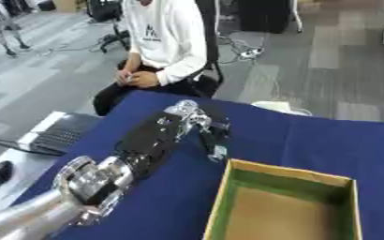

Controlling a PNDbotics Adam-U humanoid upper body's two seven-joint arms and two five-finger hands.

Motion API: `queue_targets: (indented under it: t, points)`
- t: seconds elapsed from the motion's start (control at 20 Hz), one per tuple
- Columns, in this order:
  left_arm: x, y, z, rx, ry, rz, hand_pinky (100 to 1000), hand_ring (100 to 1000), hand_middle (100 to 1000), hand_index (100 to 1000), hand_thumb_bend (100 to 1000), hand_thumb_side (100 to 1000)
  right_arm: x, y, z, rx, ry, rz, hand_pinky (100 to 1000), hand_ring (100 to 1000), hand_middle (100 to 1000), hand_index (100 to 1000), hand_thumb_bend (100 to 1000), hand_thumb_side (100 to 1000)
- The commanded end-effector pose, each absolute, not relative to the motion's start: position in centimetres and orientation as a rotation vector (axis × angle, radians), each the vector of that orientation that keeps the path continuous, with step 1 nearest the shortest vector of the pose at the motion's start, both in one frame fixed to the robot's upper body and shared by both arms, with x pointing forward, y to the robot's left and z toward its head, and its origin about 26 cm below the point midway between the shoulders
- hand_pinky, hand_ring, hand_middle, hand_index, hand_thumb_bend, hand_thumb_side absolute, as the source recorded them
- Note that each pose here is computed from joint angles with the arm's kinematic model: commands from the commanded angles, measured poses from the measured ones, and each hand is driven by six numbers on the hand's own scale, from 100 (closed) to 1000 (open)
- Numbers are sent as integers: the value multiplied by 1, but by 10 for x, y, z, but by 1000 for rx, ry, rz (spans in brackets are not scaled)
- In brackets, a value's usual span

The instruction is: Pick up objects on the table and place them in the box.

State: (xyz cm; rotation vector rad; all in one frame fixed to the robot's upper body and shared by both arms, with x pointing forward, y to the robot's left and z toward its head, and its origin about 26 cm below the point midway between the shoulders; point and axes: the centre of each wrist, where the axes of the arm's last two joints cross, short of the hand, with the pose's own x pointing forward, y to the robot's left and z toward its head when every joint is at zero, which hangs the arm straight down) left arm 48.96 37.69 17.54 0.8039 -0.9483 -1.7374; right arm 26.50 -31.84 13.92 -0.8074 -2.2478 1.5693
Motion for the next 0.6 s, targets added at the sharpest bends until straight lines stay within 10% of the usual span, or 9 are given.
queue_targets:
  t: [0.05,0.6]
  points:
    - [487,391,193,853,-959,-1704,364,309,405,397,279,474,264,-320,147,-833,-2252,1591,390,530,557,685,467,1000]
    - [486,394,190,846,-977,-1673,328,262,366,358,159,511,264,-320,146,-834,-2248,1589,390,530,557,685,465,1000]
